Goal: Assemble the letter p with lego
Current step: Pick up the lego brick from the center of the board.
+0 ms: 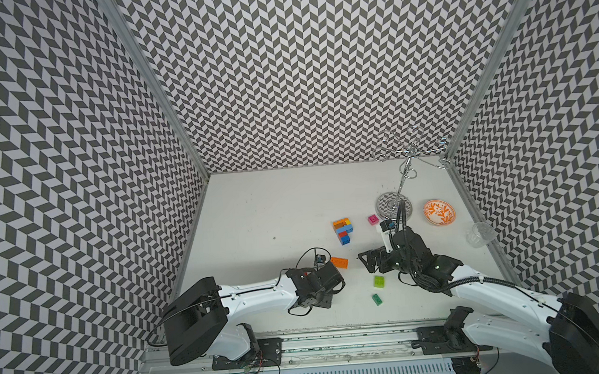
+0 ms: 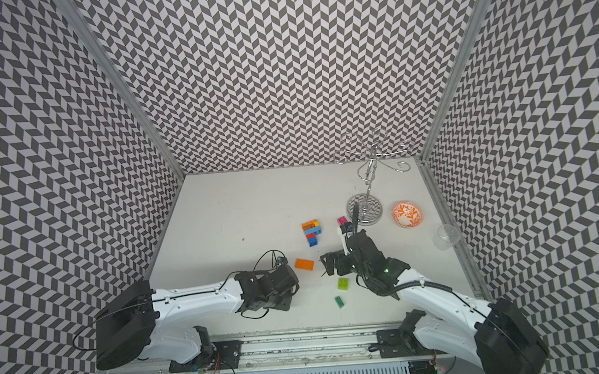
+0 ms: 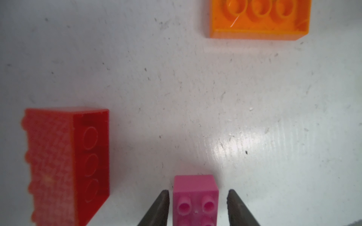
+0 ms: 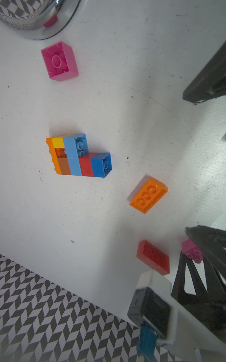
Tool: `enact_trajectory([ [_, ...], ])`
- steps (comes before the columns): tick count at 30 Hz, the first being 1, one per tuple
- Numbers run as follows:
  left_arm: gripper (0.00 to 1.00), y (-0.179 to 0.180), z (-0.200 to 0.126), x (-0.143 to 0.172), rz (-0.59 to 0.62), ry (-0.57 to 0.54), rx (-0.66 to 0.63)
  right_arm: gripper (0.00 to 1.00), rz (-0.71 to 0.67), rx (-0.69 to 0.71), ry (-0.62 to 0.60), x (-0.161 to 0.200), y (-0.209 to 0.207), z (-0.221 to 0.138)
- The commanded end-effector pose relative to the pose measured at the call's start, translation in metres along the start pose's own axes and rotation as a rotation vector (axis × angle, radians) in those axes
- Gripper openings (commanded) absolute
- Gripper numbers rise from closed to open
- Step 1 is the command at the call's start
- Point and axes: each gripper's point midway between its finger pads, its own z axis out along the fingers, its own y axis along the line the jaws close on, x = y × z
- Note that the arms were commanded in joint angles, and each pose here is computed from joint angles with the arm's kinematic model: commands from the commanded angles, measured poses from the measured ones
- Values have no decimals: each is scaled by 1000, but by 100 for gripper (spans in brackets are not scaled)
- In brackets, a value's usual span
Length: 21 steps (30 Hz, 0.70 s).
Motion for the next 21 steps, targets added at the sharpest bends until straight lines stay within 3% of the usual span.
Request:
enact_trajectory([
  [1, 51, -1, 2, 0, 9, 2, 13, 99, 11, -33, -55, -10, 5, -4],
  [6, 45, -1, 6, 0, 12, 1, 8, 99, 10, -50, -63, -10, 7, -5],
  [9, 36, -3, 4, -4, 5, -10, 31, 99, -7, -80, -88, -14, 12, -9],
  [14, 30, -7, -8, -18, -26, -47, 131, 99, -23, -137, -185, -27, 22, -23],
  [17, 30, -18, -27, -33, -55, -90, 287, 99, -39, -202, -242, -34, 33, -33],
  [21, 30, -36, -68, -59, -108, -169, 619, 99, -85, -324, -307, -42, 54, -47],
])
